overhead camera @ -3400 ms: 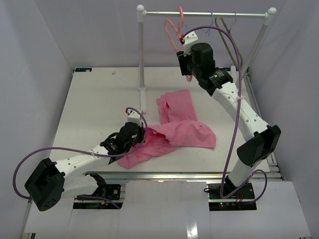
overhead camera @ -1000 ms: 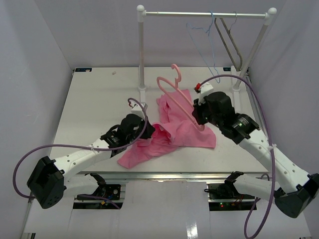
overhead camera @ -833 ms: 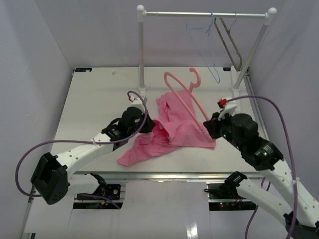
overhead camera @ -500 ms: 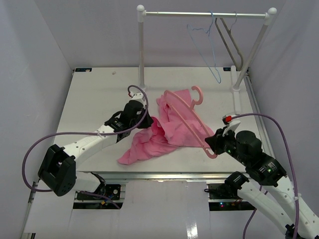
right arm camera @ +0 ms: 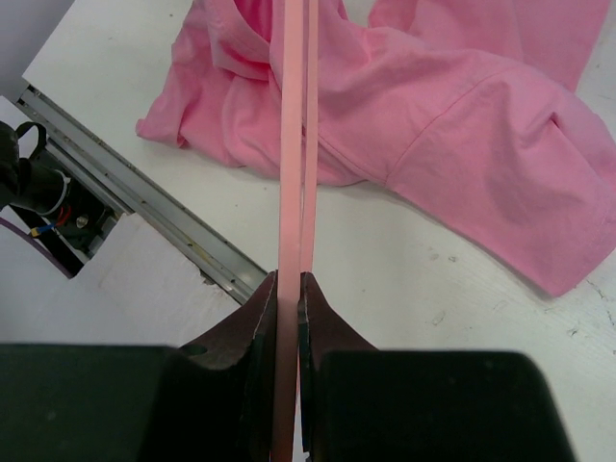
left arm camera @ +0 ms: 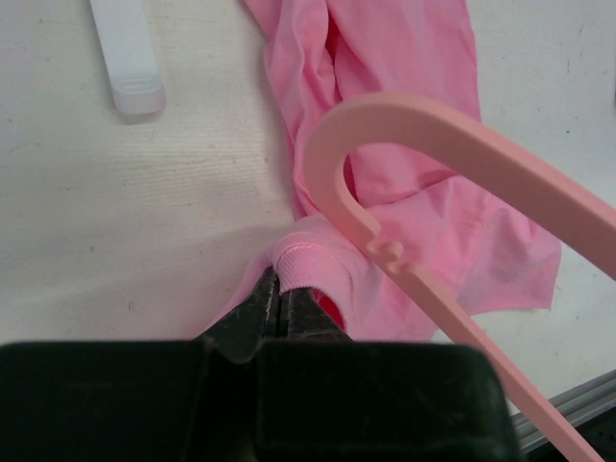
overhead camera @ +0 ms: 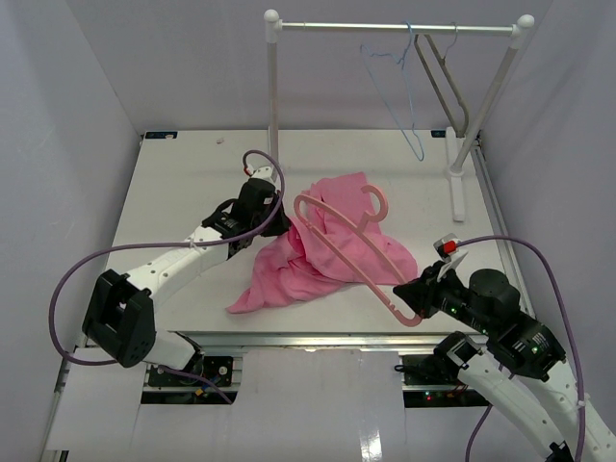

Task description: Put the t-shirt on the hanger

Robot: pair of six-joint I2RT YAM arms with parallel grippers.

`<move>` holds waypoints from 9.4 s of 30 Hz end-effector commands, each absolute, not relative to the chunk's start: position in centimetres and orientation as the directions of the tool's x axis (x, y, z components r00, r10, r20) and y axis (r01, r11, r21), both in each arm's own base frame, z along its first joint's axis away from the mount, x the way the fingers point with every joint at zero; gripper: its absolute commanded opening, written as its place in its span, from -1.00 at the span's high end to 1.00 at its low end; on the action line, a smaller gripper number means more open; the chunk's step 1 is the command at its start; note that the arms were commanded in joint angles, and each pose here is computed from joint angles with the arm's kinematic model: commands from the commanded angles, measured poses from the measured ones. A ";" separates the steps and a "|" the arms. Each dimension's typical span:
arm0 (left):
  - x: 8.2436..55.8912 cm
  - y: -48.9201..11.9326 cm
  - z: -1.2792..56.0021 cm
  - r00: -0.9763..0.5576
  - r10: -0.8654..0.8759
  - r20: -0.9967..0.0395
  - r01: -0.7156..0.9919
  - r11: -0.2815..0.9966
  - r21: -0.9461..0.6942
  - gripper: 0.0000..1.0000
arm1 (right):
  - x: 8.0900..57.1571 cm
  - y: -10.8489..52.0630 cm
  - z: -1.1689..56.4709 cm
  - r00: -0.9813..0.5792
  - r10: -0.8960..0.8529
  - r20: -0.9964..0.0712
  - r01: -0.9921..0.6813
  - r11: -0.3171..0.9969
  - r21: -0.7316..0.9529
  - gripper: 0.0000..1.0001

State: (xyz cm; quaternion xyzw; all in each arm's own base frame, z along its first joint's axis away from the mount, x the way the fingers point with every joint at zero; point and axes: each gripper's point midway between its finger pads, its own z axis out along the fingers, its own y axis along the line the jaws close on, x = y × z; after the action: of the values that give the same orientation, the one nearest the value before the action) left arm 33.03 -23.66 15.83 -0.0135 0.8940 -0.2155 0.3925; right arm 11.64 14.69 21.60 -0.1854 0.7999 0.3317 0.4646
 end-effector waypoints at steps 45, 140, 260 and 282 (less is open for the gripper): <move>31.1 -26.9 23.9 -0.663 -0.077 -0.745 0.485 0.713 -0.506 1.00 | 8.9 17.6 22.1 -0.460 -0.002 -0.888 -0.772 0.494 0.399 0.85; 15.3 -18.1 37.6 -0.133 0.328 -0.935 0.870 0.491 0.048 -0.26 | 9.5 24.4 29.6 -0.135 0.153 -0.979 -0.988 0.057 0.145 0.85; 19.9 -19.3 37.0 -0.269 -0.212 -0.940 0.650 0.680 -0.339 1.00 | 20.9 36.6 22.5 -0.259 0.069 -0.963 -0.605 0.766 0.218 0.09; 17.5 -18.9 37.2 -0.274 -0.169 -0.947 0.702 0.638 -0.317 1.00 | 19.5 35.8 22.3 -0.245 0.064 -0.967 -0.645 0.734 0.212 0.20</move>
State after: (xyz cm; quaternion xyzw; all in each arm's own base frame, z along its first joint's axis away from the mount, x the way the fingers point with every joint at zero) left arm 18.38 -18.82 34.84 0.1807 0.7288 -0.3606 0.5534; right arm 19.47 35.19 21.63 -0.2121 0.7379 0.2888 0.5720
